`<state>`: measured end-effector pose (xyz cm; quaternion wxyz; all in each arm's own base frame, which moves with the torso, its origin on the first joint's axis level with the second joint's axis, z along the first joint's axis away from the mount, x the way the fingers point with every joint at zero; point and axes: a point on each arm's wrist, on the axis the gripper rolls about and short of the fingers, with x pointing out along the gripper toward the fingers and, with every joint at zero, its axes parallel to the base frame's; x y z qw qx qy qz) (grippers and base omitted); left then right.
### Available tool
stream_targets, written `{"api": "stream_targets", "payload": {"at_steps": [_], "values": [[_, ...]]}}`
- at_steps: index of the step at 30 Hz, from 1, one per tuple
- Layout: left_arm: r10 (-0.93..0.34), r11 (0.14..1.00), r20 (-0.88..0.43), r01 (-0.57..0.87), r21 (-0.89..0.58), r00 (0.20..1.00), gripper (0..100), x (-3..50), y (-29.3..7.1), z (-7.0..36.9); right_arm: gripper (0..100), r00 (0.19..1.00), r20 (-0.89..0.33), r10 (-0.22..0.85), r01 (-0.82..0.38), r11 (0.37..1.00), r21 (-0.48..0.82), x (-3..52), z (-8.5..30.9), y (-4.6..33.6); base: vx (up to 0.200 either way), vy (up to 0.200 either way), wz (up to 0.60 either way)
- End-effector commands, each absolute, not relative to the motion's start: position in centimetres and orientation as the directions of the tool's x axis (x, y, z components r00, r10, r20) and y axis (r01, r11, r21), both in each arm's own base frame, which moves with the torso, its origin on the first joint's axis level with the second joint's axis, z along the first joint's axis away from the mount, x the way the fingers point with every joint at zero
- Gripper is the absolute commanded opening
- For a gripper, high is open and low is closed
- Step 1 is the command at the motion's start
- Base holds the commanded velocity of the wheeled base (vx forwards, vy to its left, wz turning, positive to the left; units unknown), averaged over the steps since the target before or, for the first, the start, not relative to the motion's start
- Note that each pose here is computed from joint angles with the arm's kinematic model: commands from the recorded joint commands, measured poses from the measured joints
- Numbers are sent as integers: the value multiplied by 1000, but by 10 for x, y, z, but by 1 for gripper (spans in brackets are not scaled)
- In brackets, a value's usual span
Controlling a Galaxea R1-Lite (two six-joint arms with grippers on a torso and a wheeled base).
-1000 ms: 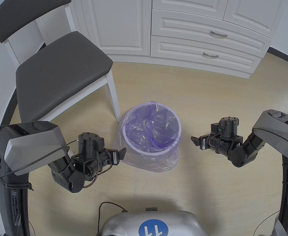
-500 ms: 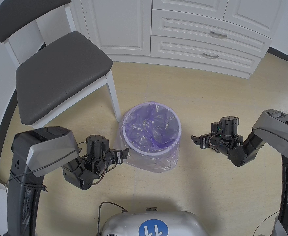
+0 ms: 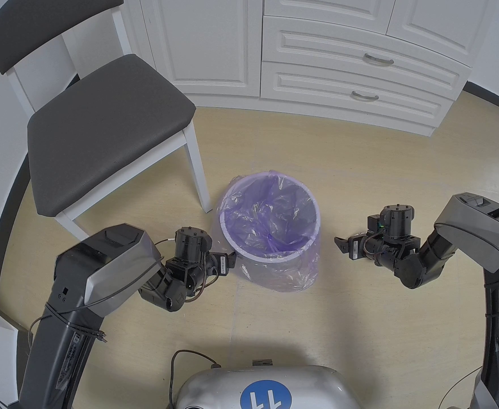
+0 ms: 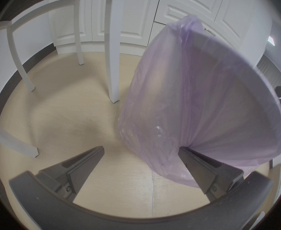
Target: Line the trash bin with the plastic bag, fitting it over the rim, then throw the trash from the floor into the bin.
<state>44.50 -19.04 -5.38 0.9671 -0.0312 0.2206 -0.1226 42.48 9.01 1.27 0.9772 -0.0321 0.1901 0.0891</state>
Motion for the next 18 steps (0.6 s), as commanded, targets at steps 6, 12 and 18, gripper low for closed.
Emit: {"api": "stream_targets", "payload": {"at_steps": [6, 12, 18], "values": [[-222, 974, -392, 182, -139, 893, 100, 446, -192, -51, 100, 911, -381, 160, -185, 982, -29, 424, 11, 89, 0, 0, 0], [-219, 974, -382, 176, -145, 898, 100, 425, -174, -31, 100, 911, -380, 160, -185, 982, -29, 424, 13, 89, 0, 0, 0], [-215, 975, -383, 173, -142, 898, 100, 392, -157, -16, 100, 925, -340, 169, -187, 982, -20, 428, 17, 93, 0, 0, 0]]}}
